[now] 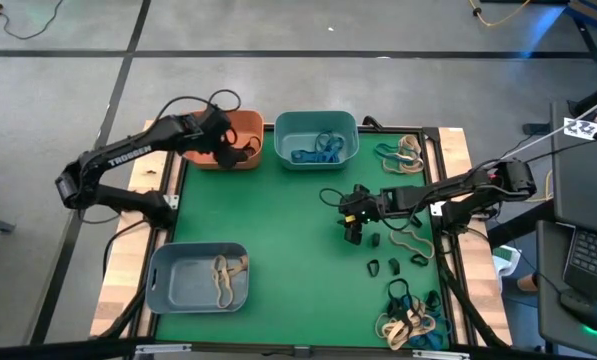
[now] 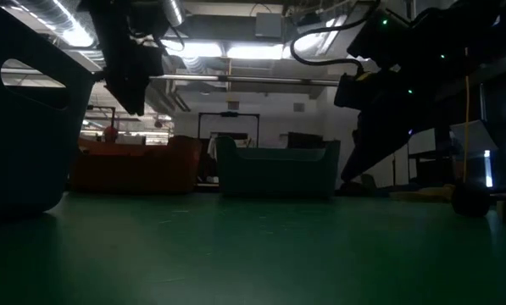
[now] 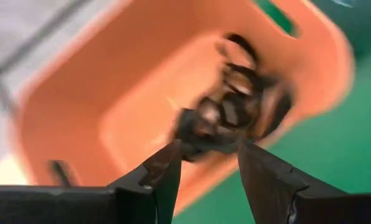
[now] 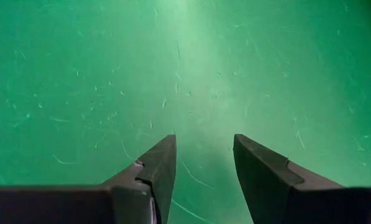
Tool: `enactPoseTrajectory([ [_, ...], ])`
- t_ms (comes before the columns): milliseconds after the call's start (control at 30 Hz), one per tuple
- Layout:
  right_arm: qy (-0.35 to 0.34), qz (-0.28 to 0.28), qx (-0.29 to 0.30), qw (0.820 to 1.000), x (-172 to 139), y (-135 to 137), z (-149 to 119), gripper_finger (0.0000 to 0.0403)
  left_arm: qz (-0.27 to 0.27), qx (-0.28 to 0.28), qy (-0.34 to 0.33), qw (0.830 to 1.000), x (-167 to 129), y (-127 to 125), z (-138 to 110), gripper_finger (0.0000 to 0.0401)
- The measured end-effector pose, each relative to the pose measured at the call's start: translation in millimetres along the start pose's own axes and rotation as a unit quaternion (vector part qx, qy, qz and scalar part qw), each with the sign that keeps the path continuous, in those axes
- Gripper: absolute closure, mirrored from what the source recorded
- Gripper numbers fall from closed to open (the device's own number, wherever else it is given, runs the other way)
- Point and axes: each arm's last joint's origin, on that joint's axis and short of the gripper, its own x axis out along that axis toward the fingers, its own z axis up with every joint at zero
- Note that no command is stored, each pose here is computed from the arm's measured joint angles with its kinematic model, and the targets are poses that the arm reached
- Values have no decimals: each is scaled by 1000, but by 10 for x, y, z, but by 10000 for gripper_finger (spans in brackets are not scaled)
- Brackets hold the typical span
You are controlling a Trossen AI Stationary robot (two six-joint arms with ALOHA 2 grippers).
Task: Sort rubber bands into baskets
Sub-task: Put the black rubber band into the orange bin, then put the small black rubber band into the orange bin
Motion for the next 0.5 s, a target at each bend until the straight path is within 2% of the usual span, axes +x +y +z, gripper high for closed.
enactPoseTrajectory([
  [67, -1, 0, 0, 1000, 0, 0, 1, 242, 35, -4, -11, 999, -4, 21, 13, 246],
  [133, 0, 1, 0, 1000, 1, 1, 0, 242, 33, -7, -13, 999, 7, 8, 8, 246],
  [200, 1, 6, 3, 1000, 0, 4, 1, 242, -17, 8, -11, 1000, 24, -72, -10, 246],
  [267, 1, 22, 5, 1000, -18, 17, 20, 242, -93, 24, -17, 995, 26, -209, -24, 246],
  [400, 0, 51, -3, 999, -80, 51, 116, 242, -234, 78, -78, 966, -46, -567, -18, 246],
  [500, 24, 46, -15, 999, -118, 56, 148, 242, -281, 115, -127, 944, -124, -797, -46, 246],
])
